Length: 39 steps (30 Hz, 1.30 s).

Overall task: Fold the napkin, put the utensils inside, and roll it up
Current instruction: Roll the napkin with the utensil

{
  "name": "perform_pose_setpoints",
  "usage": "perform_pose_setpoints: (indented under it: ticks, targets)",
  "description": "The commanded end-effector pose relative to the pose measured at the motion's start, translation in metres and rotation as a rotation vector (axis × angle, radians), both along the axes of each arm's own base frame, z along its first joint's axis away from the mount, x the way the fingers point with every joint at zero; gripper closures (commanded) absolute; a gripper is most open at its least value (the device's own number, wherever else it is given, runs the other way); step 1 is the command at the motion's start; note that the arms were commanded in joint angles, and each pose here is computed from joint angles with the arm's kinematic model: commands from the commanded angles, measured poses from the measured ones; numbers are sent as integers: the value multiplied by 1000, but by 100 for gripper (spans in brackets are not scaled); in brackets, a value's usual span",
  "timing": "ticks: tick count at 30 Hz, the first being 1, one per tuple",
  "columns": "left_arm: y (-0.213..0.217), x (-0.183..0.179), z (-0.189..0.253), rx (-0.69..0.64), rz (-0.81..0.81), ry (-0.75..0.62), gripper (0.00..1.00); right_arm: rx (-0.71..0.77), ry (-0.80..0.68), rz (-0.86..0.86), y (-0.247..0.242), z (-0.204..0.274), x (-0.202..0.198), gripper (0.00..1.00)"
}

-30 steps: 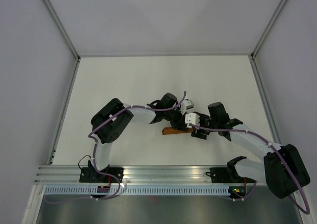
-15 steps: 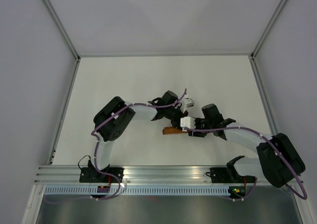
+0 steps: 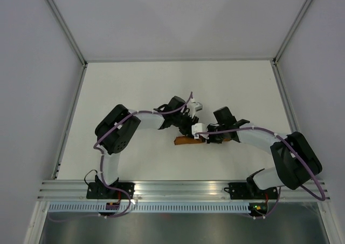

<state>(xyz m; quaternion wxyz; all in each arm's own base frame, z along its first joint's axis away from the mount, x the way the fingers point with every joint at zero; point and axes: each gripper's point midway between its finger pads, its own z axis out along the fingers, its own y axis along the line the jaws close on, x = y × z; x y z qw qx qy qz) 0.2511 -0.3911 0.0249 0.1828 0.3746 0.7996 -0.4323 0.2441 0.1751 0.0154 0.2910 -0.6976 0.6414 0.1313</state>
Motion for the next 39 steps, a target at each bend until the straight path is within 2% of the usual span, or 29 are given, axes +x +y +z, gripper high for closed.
perform_pose_setpoints:
  ticks: [1,5,10,12,13,14,16,18,22,26,28,30,35,39]
  targets:
    - [31,38,10,9,226,-10,55,-84,168,30,-13,-21,-30,87]
    - [47,57,31,-34,334,-82,55,-112,278,54,-11,-22,-35,88]
    - [78,72,61,-83,505,-255,53,-141,426,80,-13,-27,-40,89]
    - [85,78,78,-125,554,-337,53,-136,446,78,-11,-23,-29,89]
    - [94,72,71,-113,575,-347,52,-140,491,83,-11,-28,-31,89]
    - [97,77,95,-178,608,-415,50,-141,511,85,-11,-23,-24,89]
    - [114,70,89,-177,658,-455,48,-148,582,85,-12,-30,-25,89]
    - [122,70,116,-263,696,-548,44,-144,607,83,-12,-25,-14,89]
    - [136,50,116,-267,707,-665,43,-146,690,73,-11,-31,-8,89]
    - [126,39,114,-179,630,-808,42,-145,706,63,-8,-32,3,89]
    - [110,30,109,-139,581,-841,40,-147,727,58,-7,-35,3,88]
    - [93,20,111,-94,492,-944,40,-146,727,58,-6,-35,6,88]
    - [64,6,93,-5,318,-1038,37,-155,743,44,-6,-39,9,88]
    - [38,-4,87,8,202,-1083,35,-159,747,32,-7,-42,12,88]
